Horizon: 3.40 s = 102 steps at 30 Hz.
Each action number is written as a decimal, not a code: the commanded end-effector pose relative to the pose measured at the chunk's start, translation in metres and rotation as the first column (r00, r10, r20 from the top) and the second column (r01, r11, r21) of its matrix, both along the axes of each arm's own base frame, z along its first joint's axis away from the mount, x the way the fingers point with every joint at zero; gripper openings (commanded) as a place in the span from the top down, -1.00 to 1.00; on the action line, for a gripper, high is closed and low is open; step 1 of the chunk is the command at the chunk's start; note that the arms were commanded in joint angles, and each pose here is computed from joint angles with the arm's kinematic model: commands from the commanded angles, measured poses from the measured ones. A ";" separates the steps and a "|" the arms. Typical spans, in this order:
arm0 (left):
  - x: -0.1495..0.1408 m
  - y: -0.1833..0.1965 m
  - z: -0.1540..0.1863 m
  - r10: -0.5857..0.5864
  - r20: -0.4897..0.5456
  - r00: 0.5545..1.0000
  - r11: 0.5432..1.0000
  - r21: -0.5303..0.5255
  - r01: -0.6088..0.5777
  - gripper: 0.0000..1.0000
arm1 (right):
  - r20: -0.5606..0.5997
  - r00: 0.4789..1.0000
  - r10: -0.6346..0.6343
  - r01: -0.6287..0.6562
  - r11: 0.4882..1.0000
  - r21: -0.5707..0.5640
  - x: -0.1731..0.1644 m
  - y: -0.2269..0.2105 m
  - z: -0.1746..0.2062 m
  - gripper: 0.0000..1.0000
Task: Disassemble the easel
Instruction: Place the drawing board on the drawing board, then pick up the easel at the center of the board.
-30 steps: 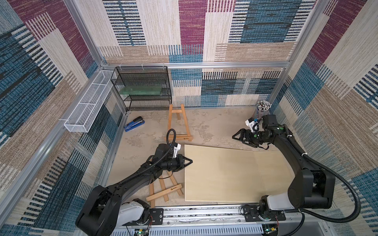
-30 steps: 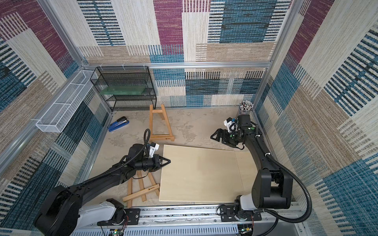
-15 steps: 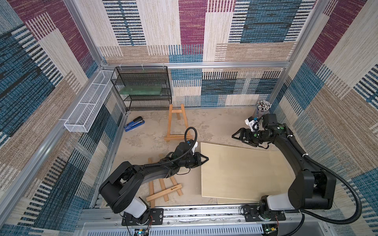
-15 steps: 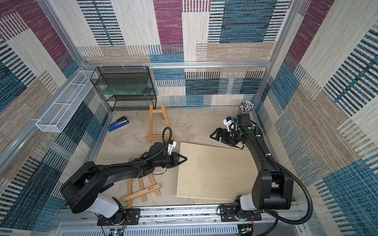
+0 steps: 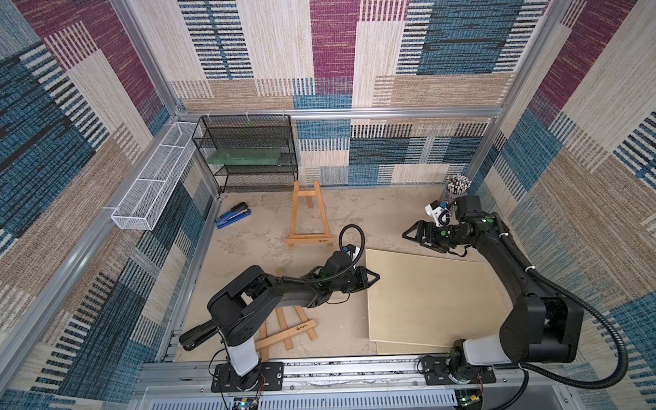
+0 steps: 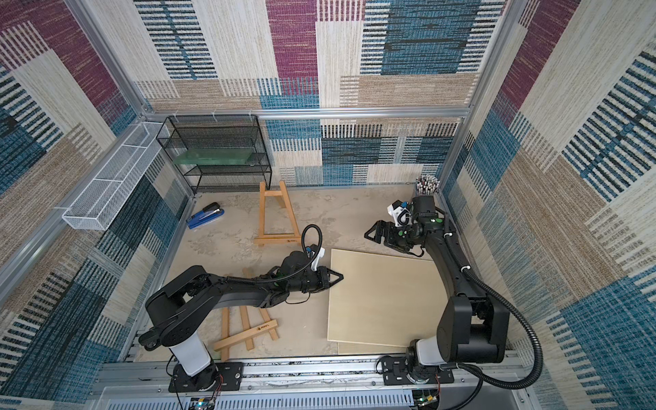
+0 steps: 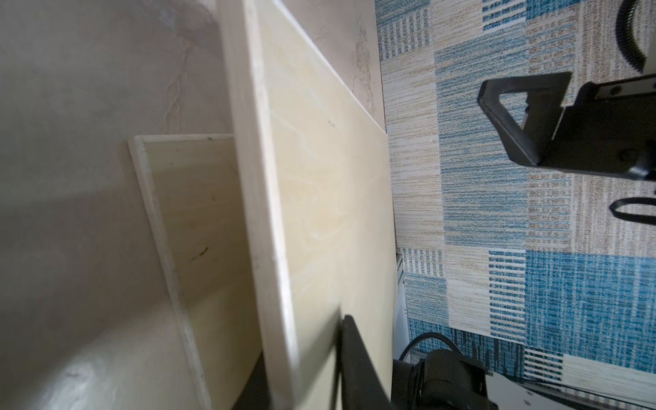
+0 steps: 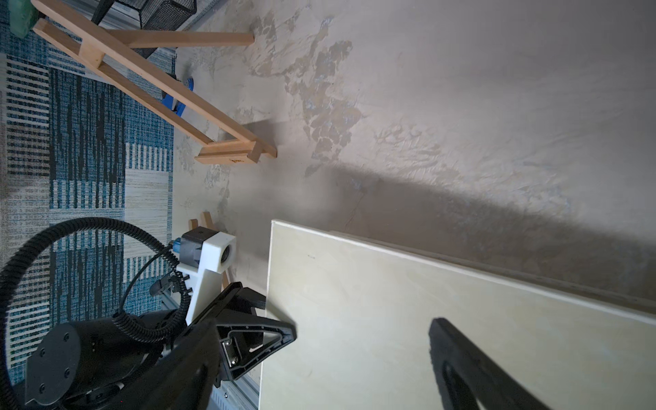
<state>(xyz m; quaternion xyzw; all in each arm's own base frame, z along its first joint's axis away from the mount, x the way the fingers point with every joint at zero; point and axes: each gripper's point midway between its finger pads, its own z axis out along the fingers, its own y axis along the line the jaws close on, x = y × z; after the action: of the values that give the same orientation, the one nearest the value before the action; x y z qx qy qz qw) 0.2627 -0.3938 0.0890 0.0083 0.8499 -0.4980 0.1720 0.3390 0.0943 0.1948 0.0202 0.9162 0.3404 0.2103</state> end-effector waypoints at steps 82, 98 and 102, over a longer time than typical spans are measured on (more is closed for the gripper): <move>0.028 0.254 0.098 0.285 0.267 0.921 0.769 0.510 -0.386 -0.72 | 0.285 0.877 0.387 -0.381 0.921 -0.079 0.104 0.214 -0.018 -0.90; 0.011 0.284 0.100 0.356 0.257 0.898 0.764 0.473 -0.439 -0.72 | 0.365 0.862 0.352 -0.331 0.936 -0.121 0.143 0.257 -0.040 -1.00; 0.006 0.287 0.098 0.368 0.252 0.895 0.760 0.473 -0.446 -0.72 | 0.372 0.852 0.370 -0.352 0.929 -0.117 0.145 0.272 -0.044 -0.90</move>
<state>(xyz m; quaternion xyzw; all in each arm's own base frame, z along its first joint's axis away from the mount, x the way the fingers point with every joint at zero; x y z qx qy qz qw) 0.2735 -0.1075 0.1897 -0.0961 0.9164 -0.1974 0.3348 0.4752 0.3574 0.1445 -0.2238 0.8602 0.3488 0.2971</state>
